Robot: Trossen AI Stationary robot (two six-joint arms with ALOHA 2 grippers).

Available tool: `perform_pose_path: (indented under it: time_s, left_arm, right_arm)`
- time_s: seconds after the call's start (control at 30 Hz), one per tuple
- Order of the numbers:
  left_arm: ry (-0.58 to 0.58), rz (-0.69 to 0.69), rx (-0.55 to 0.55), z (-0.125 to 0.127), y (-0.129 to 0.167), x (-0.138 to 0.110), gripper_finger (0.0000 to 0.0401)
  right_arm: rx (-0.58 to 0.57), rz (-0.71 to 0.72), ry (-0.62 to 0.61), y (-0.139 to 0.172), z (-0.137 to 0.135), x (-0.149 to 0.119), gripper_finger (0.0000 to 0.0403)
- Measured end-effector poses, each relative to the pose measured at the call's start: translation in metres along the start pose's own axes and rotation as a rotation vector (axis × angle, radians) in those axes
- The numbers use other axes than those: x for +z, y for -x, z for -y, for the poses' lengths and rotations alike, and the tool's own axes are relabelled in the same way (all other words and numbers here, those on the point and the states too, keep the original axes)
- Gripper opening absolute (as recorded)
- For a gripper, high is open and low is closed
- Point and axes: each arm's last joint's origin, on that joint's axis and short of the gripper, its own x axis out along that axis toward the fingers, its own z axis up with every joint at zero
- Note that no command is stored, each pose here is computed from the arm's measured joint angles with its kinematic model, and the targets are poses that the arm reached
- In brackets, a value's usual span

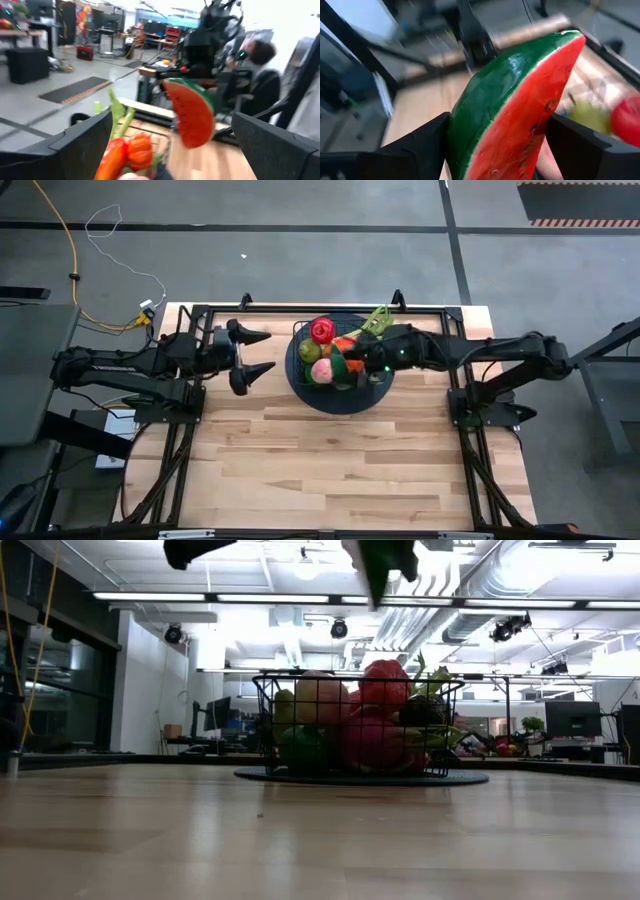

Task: Build produce basket
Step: Put the watermelon into the wire basket

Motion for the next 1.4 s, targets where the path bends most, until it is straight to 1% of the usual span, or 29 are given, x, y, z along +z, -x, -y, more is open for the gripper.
perform_pose_path:
  time_s: [0.1, 0.2, 0.33, 0.43, 0.8, 1.07, 1.27, 1.4]
  left_arm:
    - [0.094, -0.001, -0.027, 0.001, 0.000, 0.000, 0.0397]
    - [0.156, -0.008, -0.056, 0.002, 0.000, 0.000, 0.0397]
    - [0.159, -0.017, -0.067, 0.002, -0.003, -0.001, 0.0397]
    - [0.158, -0.021, -0.066, 0.003, -0.005, -0.002, 0.0397]
    - [0.182, -0.034, -0.076, 0.003, -0.006, -0.004, 0.0397]
    - [0.144, -0.021, -0.028, 0.002, -0.006, -0.004, 0.0397]
    - [0.147, -0.022, -0.035, 0.002, -0.006, -0.004, 0.0397]
    - [0.114, -0.022, -0.035, 0.002, -0.006, -0.004, 0.0397]
  right_arm:
    - [0.068, 0.132, -0.026, -0.009, 0.011, -0.004, 0.0288]
    - [0.118, 0.214, -0.054, -0.013, 0.018, -0.018, 0.0288]
    - [0.165, 0.341, -0.082, -0.011, 0.021, -0.032, 0.0288]
    - [0.193, 0.423, -0.126, -0.009, 0.022, -0.034, 0.0289]
    - [0.210, 0.420, -0.142, -0.009, 0.021, -0.034, 0.0289]
    - [0.196, 0.421, -0.149, -0.009, 0.024, -0.034, 0.0289]
    - [0.118, 0.440, -0.168, -0.009, 0.028, -0.034, 0.0289]
    - [0.069, 0.428, -0.179, -0.010, 0.029, -0.036, 0.0289]
